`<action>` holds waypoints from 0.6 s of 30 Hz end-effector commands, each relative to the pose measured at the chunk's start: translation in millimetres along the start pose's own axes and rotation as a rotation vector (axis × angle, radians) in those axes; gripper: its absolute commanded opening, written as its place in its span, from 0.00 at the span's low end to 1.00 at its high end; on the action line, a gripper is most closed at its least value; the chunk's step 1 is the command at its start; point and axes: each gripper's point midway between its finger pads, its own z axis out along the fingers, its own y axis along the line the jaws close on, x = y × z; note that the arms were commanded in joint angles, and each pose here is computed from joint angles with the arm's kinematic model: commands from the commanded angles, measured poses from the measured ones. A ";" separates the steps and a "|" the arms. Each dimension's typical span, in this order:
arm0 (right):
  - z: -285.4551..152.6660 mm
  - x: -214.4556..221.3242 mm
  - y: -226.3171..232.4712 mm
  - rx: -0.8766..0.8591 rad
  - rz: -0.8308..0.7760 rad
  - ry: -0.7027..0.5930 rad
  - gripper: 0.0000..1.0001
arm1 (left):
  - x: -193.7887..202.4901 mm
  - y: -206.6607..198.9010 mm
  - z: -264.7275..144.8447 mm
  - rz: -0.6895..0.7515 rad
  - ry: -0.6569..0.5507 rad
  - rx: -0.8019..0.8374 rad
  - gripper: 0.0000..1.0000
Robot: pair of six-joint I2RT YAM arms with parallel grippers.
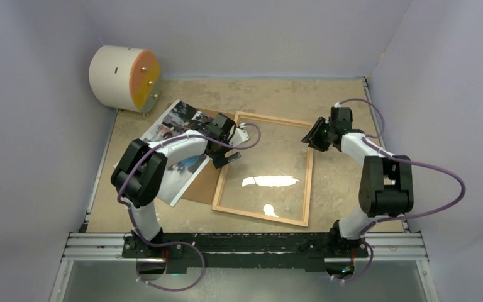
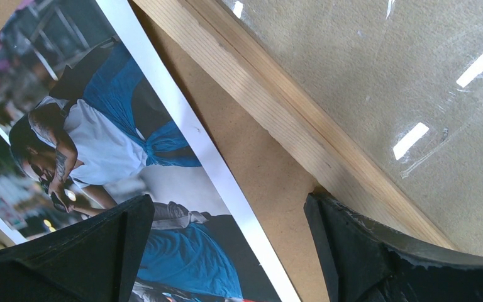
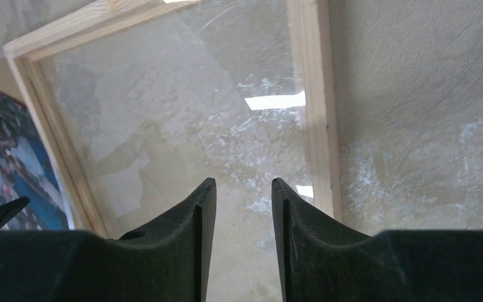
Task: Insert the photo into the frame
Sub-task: Place the photo frame item in the photo frame.
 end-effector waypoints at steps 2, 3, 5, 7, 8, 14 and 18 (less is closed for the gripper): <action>10.1 -10.5 -12.8 0.091 -0.022 -0.006 0.38 | -7.3 1.8 -6.0 0.015 -0.027 -0.007 1.00; 12.4 -8.5 -16.4 0.107 -0.025 0.004 0.38 | -6.9 1.7 -5.8 0.016 -0.026 -0.006 1.00; 16.5 -5.6 -22.9 0.136 -0.027 0.020 0.36 | -8.0 2.0 -5.9 0.017 -0.029 -0.006 1.00; 20.6 -2.0 -27.1 0.151 -0.030 0.037 0.36 | -8.1 1.8 -5.9 0.016 -0.030 -0.005 1.00; 22.3 -0.2 -28.3 0.155 -0.033 0.044 0.36 | -8.1 1.6 -5.7 0.019 -0.030 -0.004 1.00; 22.0 -6.0 -27.6 0.201 -0.071 0.037 0.36 | -10.5 -0.5 -6.2 0.020 -0.038 0.008 1.00; 6.3 -19.3 -11.9 0.175 -0.068 -0.014 0.42 | -22.4 -9.1 -9.6 0.027 -0.060 0.042 1.00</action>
